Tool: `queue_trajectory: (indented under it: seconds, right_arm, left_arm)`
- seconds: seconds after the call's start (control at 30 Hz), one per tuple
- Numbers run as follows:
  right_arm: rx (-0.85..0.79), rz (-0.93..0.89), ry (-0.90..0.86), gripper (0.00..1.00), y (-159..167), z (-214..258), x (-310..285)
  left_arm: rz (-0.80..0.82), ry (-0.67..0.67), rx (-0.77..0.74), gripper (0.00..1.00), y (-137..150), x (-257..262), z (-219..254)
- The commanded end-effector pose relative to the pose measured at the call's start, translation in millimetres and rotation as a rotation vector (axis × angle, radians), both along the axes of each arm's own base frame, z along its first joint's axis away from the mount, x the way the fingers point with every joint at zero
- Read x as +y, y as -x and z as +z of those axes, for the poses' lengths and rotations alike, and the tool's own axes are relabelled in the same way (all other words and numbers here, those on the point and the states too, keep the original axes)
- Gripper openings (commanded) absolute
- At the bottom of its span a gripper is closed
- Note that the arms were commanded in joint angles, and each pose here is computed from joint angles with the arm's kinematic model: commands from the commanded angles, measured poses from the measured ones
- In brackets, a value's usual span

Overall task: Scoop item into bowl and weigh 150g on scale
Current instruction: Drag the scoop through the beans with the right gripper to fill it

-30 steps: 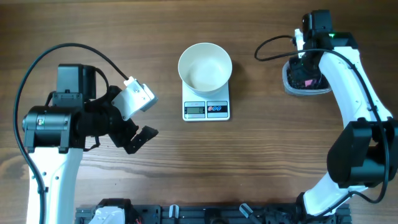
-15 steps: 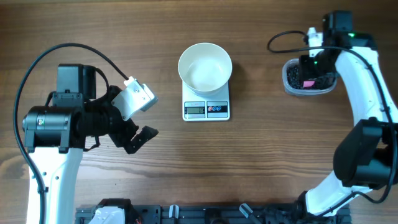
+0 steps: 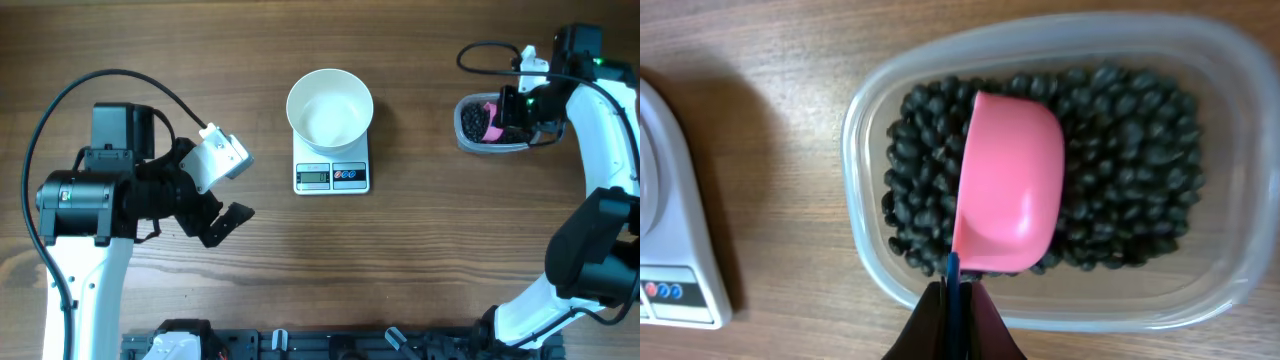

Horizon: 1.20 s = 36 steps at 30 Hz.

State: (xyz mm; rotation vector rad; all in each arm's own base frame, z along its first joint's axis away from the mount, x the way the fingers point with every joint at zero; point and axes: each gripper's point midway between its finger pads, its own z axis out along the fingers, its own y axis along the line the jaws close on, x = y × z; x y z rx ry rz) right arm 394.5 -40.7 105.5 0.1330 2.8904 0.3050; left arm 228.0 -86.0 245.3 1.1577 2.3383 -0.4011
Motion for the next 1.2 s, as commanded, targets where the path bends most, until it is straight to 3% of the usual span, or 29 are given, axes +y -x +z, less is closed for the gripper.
queue_trajectory:
  seconds: [0.0,0.67,0.9,1.17]
  right_arm:
    - [0.126,-0.018,-0.09,0.04,26.7,-33.5,17.6]
    - [0.213,-0.155,-0.023,0.04,43.3,-46.4,3.4]
    - [0.277,-0.254,-0.046,0.04,54.4,-46.3,3.9]
    - [0.251,-0.282,-0.205,0.04,48.6,-38.9,10.3]
  left_arm:
    - [-0.014,0.002,-0.044,1.0,-1.4,0.6,9.4]
    - [-0.014,0.002,-0.044,1.0,-1.4,0.6,9.4]
    - [-0.014,0.002,-0.044,1.0,-1.4,0.6,9.4]
    - [-0.014,0.002,-0.044,1.0,-1.4,0.6,9.4]
